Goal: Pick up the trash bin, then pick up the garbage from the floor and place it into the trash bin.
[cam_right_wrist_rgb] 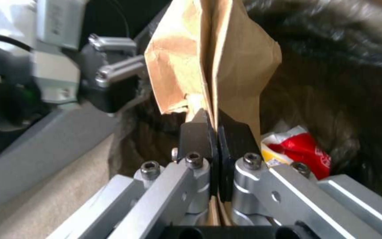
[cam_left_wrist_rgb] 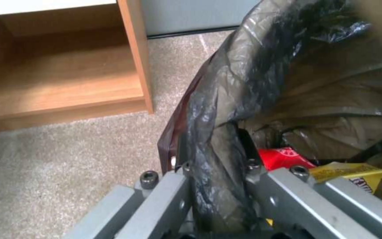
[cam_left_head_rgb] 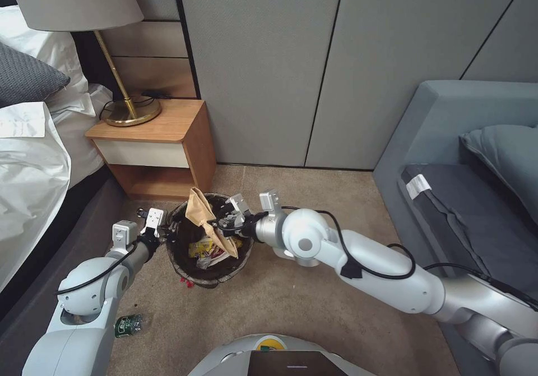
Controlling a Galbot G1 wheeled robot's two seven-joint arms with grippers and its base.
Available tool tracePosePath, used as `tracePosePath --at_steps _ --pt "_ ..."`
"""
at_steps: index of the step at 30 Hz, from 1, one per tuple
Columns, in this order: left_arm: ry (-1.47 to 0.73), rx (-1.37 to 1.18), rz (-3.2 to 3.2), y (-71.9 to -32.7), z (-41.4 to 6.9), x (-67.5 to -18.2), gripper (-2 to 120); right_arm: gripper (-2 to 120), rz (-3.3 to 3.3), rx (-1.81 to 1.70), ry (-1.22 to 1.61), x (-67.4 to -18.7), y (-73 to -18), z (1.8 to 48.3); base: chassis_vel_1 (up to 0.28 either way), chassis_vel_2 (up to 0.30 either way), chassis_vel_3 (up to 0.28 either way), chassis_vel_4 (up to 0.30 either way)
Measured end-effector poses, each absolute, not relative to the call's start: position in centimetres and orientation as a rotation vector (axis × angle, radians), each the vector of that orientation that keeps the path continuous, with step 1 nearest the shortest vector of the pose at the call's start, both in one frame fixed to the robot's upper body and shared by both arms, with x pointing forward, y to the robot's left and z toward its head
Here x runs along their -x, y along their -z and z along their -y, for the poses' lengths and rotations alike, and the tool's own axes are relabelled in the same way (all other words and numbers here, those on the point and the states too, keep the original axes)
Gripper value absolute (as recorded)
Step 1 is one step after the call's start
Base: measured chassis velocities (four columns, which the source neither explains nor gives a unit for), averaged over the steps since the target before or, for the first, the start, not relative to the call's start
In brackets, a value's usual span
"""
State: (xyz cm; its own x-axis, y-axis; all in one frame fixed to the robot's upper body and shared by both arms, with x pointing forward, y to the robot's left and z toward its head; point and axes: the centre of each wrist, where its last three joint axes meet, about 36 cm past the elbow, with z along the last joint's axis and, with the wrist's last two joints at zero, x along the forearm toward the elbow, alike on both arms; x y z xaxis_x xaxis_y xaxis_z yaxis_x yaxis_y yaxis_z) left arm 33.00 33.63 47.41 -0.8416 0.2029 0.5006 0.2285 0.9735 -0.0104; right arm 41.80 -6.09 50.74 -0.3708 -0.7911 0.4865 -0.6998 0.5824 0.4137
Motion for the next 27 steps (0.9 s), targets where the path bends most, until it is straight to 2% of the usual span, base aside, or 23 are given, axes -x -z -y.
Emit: tracePosePath --at_steps 16,18,19,22,24,27 --pt "0.067 0.301 2.602 -47.5 -33.7 -32.9 0 2 2.130 -1.152 0.181 -43.2 -47.9 2.4 0.000 0.000 0.000 0.000" --pt "0.062 0.311 2.600 -47.4 -33.5 -32.9 0 10 2.128 -1.149 0.185 -43.4 -47.6 2.2 0.000 0.000 0.000 0.000" --pt "0.062 0.311 2.600 -47.4 -33.5 -32.9 0 10 2.128 -1.149 0.185 -43.4 -47.6 2.2 0.000 0.000 0.000 0.000" --pt "0.057 0.310 2.597 -47.3 -33.5 -32.9 0 26 2.128 -1.145 0.193 -43.7 -47.2 1.6 0.000 0.000 0.000 0.000" --pt "0.057 0.310 2.597 -47.3 -33.5 -32.9 0 28 2.128 -1.145 0.193 -43.7 -47.2 1.6 0.000 0.000 0.000 0.000" --pt "0.054 0.307 2.597 -47.2 -33.6 -32.8 0 43 2.137 -1.146 0.191 -44.0 -47.1 1.0 0.000 0.000 0.000 0.000"
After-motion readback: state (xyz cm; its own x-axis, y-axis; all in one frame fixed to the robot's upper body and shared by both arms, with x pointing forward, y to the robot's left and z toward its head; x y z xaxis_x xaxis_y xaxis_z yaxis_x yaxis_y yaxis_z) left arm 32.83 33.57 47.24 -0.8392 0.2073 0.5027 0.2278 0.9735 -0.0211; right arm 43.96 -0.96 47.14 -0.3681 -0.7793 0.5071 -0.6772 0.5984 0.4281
